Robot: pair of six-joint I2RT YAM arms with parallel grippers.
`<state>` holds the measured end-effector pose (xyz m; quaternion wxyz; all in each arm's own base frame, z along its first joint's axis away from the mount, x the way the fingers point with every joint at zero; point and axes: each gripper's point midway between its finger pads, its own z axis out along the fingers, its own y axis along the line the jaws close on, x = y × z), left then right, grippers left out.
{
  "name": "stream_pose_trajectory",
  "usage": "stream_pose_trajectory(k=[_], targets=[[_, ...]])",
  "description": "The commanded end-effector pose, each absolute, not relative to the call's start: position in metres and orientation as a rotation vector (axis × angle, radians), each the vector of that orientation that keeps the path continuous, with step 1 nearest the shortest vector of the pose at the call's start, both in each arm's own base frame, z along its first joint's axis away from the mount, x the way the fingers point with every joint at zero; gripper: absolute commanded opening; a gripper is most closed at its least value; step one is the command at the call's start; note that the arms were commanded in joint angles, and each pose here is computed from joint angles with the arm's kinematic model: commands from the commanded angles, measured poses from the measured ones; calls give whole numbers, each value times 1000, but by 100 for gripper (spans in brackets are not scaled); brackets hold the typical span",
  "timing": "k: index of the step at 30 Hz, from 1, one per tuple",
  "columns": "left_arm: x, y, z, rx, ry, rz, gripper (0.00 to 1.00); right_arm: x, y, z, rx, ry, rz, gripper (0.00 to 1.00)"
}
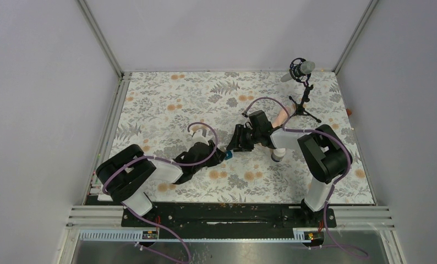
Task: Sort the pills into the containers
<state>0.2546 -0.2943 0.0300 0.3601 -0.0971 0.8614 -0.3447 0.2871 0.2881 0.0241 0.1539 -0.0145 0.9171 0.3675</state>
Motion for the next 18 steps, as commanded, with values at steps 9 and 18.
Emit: stream_pose_trajectory(k=[9,18], targets=[[252,-288,55,-212,2122,-934,49,293,293,25,-66,2608,1031,49],[254,-291,72,-244,2072,-1004,65,293,297,27,-81,2602,1056,49]])
